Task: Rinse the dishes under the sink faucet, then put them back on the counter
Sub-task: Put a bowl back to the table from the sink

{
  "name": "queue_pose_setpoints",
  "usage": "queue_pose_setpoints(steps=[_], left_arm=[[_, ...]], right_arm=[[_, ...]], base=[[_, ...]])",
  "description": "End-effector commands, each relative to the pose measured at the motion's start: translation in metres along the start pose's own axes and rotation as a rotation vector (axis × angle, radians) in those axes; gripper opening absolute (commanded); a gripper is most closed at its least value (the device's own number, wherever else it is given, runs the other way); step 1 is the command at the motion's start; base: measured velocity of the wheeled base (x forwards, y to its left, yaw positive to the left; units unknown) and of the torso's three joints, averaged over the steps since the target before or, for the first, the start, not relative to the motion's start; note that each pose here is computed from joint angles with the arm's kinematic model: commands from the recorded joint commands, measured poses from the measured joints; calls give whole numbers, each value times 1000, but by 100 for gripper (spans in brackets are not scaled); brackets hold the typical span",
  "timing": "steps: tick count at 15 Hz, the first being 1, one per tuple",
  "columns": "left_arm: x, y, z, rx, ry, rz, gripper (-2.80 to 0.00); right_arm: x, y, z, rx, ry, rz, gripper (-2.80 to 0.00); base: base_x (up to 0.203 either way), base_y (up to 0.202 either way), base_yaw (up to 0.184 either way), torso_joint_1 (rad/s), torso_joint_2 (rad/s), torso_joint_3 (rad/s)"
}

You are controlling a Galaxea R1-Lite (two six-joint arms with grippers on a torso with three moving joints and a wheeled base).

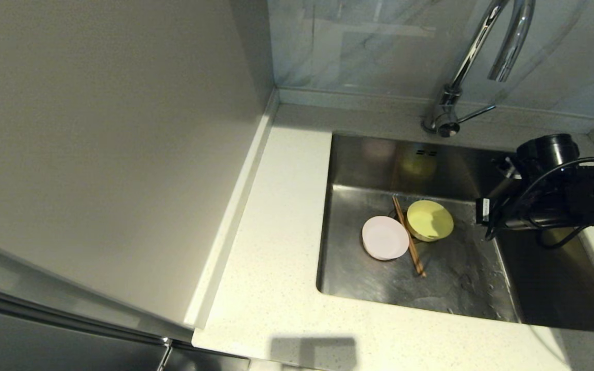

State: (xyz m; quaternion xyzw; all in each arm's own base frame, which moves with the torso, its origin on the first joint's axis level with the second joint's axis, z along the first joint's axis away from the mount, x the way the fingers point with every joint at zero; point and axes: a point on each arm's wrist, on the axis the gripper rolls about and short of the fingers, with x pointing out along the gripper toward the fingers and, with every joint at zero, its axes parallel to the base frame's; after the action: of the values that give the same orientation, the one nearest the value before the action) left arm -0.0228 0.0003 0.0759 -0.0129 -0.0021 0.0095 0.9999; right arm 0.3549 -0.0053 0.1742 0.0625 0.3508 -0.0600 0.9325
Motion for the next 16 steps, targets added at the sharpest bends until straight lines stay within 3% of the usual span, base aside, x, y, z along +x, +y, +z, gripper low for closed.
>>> queue_pose_setpoints(steps=[1, 8, 12, 13, 16], left_arm=[[0, 0, 0, 0, -4, 1, -280], [0, 0, 0, 0, -4, 1, -280], [0, 0, 0, 0, -4, 1, -280], [0, 0, 0, 0, -4, 1, -280], [0, 0, 0, 0, -4, 1, -280]], right_arm=[[29, -2, -9, 0, 60, -34, -280], [91, 2, 2, 26, 20, -72, -280], [103, 2, 1, 19, 17, -145, -280], [103, 2, 2, 20, 15, -146, 0], [106, 1, 7, 35, -1, -146, 0]], base=[[0, 0, 0, 0, 0, 0], [0, 0, 0, 0, 0, 0], [0, 0, 0, 0, 0, 0], [0, 0, 0, 0, 0, 0], [0, 0, 0, 0, 0, 0]])
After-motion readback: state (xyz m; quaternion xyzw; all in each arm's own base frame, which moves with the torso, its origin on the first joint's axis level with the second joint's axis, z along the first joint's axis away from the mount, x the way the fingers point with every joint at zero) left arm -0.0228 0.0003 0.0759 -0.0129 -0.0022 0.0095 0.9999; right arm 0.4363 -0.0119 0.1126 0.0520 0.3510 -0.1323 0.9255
